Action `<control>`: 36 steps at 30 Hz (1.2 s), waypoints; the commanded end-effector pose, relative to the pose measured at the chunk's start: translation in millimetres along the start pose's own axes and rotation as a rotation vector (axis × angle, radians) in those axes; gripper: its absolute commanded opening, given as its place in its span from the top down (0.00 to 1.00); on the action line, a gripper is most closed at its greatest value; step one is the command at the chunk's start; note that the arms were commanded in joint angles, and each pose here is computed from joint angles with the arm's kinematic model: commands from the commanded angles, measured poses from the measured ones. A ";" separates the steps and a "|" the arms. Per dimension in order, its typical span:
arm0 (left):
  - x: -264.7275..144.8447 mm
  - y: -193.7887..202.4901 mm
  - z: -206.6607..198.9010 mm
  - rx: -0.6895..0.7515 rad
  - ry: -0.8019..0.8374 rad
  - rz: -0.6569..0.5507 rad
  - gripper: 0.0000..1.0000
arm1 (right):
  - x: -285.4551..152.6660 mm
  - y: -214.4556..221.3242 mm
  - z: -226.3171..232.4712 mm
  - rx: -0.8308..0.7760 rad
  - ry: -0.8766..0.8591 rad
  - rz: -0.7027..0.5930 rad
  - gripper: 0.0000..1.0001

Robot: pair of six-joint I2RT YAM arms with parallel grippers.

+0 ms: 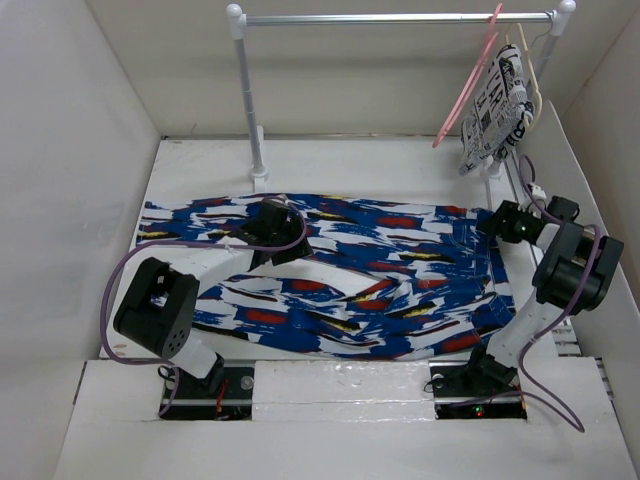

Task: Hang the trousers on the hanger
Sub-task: Flatten out the trousers at the center of the board.

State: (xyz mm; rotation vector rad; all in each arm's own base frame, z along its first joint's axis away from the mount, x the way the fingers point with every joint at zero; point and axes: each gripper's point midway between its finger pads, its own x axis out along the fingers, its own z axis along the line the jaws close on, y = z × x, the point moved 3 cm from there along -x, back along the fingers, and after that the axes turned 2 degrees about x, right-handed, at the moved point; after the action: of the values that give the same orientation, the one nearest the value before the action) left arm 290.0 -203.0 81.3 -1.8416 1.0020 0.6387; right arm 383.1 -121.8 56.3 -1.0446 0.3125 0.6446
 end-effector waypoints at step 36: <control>-82.9 -65.6 75.2 -0.150 -0.430 -0.266 0.45 | -57.5 -104.6 37.8 -0.088 0.180 -0.145 0.35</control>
State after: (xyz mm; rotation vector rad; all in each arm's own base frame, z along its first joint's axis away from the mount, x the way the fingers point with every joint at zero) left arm 319.5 -151.2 131.8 -1.8218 0.6764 0.7378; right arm 418.8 -178.5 135.0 -1.1319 0.4579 0.4618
